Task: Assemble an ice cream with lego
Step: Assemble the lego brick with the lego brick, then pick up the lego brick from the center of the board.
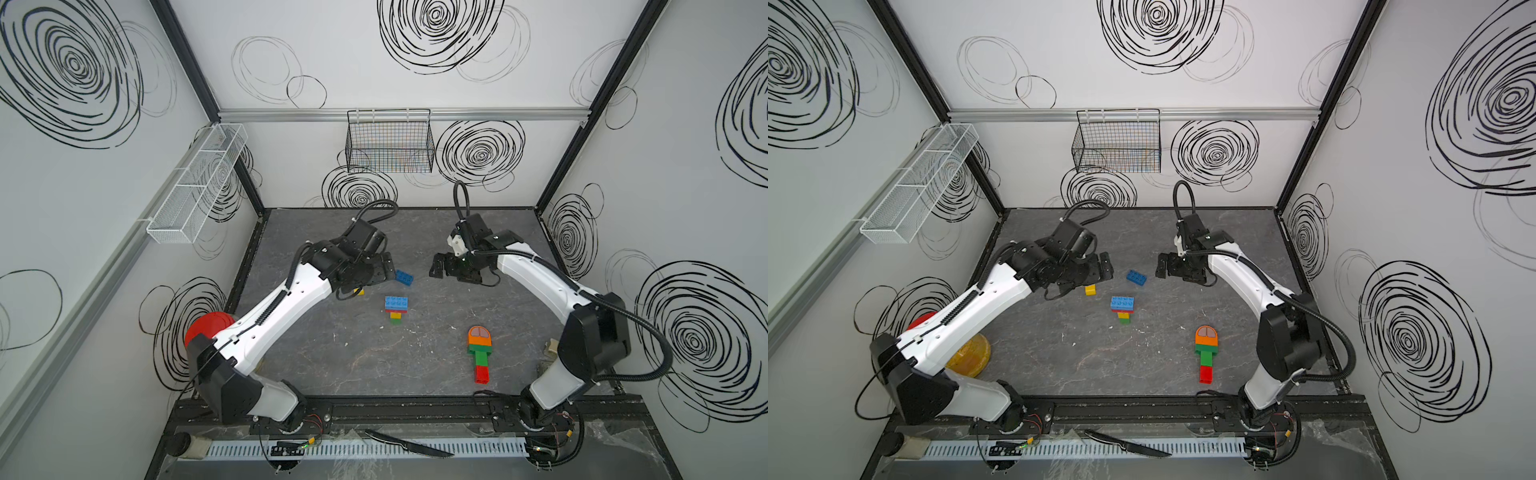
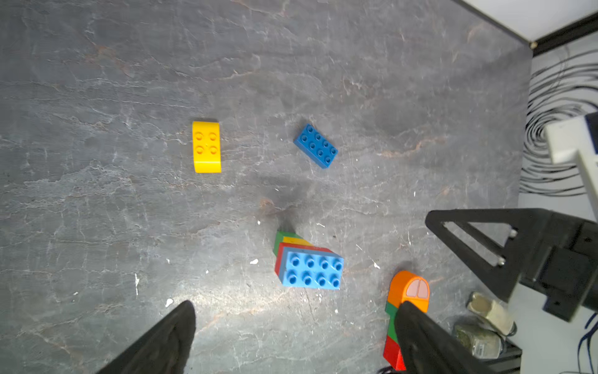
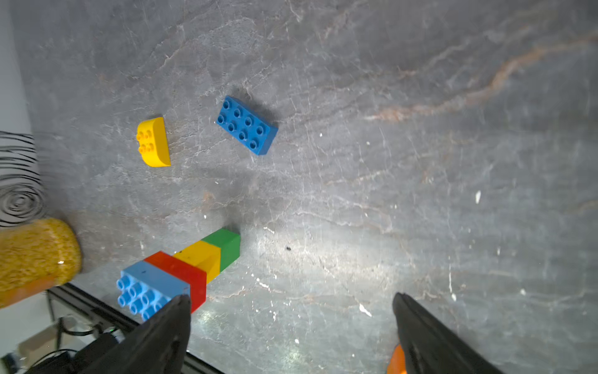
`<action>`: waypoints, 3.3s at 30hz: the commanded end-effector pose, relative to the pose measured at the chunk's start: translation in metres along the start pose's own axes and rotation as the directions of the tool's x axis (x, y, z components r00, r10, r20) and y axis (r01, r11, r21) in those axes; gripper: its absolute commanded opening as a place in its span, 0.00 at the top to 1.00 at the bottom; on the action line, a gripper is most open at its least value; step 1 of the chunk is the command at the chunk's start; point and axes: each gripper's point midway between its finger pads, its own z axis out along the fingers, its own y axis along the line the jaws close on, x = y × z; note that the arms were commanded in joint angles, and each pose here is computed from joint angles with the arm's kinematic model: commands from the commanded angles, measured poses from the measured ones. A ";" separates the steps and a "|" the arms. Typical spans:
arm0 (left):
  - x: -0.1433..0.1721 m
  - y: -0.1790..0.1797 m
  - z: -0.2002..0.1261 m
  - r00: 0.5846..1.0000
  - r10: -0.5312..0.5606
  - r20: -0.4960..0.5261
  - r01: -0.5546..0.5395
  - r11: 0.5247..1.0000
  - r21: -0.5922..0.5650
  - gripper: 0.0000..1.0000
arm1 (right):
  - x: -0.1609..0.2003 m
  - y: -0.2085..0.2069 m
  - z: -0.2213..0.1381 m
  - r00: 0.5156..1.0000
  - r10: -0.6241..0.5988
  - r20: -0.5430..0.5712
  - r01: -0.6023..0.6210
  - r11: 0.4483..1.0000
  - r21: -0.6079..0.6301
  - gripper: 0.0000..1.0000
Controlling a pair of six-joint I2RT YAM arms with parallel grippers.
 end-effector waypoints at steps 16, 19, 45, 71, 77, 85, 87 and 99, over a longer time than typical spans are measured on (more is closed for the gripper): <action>0.004 0.100 0.011 0.993 -0.115 0.009 0.114 0.993 0.031 0.01 | -0.038 0.048 0.119 0.928 -0.340 -0.150 0.365 0.909 0.199 0.00; 0.006 0.106 0.011 0.992 -0.129 0.008 0.128 0.991 0.031 0.01 | -0.035 0.050 0.133 0.914 -0.364 -0.178 0.396 0.894 0.207 0.00; 0.015 0.121 0.014 0.986 -0.169 -0.004 0.169 0.986 0.002 0.01 | -0.036 -0.001 0.133 0.965 -0.196 -0.176 0.244 0.918 0.314 0.21; 0.020 0.123 0.013 0.985 -0.175 -0.008 0.175 0.985 0.002 0.01 | -0.045 -0.002 0.147 0.941 -0.253 -0.223 0.311 0.907 0.283 0.36; 0.020 0.123 0.012 0.985 -0.175 -0.005 0.175 0.985 0.001 0.01 | -0.049 -0.002 0.146 0.946 -0.252 -0.207 0.304 0.909 0.285 0.44; 0.021 0.124 0.012 0.985 -0.173 -0.008 0.173 0.985 -0.003 0.01 | -0.045 -0.005 0.150 0.942 -0.251 -0.223 0.310 0.906 0.289 0.46; 0.022 0.125 0.012 0.985 -0.174 -0.008 0.174 0.985 -0.002 0.01 | -0.044 -0.005 0.151 0.941 -0.254 -0.225 0.313 0.905 0.288 0.46; 0.023 0.125 0.012 0.984 -0.176 -0.009 0.176 0.984 -0.004 0.01 | -0.043 -0.004 0.151 0.937 -0.261 -0.230 0.323 0.900 0.292 0.60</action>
